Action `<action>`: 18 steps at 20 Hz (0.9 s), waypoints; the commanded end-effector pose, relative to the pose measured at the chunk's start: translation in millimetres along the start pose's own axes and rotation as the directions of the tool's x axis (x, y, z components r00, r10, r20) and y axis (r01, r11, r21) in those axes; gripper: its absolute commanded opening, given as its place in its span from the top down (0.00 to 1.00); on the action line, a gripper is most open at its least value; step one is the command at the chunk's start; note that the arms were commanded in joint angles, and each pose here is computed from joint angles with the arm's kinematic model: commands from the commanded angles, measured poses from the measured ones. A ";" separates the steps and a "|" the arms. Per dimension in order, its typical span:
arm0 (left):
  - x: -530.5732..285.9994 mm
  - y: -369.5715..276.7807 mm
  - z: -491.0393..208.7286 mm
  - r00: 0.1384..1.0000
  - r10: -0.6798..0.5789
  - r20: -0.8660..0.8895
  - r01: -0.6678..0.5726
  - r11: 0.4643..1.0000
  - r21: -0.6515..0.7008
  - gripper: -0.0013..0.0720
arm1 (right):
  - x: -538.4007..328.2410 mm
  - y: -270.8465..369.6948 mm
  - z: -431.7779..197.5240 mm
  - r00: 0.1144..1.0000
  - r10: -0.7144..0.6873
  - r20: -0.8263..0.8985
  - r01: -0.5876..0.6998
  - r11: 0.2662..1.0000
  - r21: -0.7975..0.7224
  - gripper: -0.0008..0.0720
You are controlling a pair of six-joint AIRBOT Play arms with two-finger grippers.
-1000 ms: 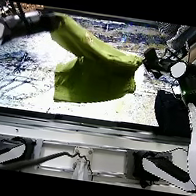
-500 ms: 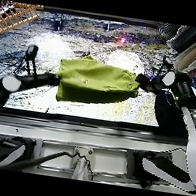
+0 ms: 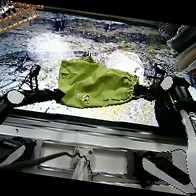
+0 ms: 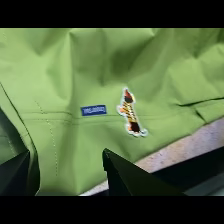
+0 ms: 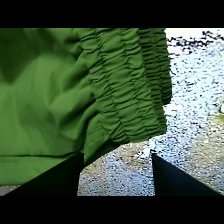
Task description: Fold the clothes and pants, and hang the long-sleeved shirts on hangers.
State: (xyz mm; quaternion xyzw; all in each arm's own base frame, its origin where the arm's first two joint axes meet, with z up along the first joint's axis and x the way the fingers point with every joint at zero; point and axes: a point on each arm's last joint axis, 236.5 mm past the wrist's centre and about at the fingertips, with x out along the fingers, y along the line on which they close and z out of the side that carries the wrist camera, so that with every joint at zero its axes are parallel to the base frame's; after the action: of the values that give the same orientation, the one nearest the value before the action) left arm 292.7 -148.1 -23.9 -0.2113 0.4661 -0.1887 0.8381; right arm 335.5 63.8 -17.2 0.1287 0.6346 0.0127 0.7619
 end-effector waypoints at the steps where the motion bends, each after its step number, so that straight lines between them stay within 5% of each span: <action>1: -12.1 -10.3 8.2 0.999 -0.032 0.041 0.032 0.999 -0.012 0.30 | -29.4 5.0 14.5 0.992 0.036 0.117 -0.033 0.999 -0.023 0.30; 4: -42.9 -31.8 49.1 0.978 -0.069 0.199 0.064 0.997 0.029 0.30 | -57.1 -20.4 64.7 0.942 0.042 0.334 -0.089 0.988 0.126 0.30; 10: -87.2 -84.4 112.1 0.916 -0.186 0.354 0.178 0.983 0.055 0.27 | -3.0 -36.5 82.7 0.886 0.397 0.239 -0.439 0.885 0.157 0.04; 13: -90.7 -91.4 127.2 0.910 -0.194 0.367 0.182 0.981 0.067 0.27 | 17.5 -35.7 89.2 0.815 0.531 0.230 -0.574 0.795 0.197 0.04; 18: -67.7 -90.9 116.7 0.935 -0.194 0.297 0.187 0.981 0.051 0.27 | 49.4 -38.0 95.2 0.802 0.584 0.127 -0.597 0.781 0.182 0.04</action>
State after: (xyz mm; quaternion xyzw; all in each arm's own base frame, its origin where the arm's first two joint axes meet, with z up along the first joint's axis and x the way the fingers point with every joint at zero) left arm 347.6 -160.6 133.3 -0.2734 0.2955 -0.2327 0.8853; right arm 421.7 15.0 -48.4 0.3876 0.5354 0.1408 0.7371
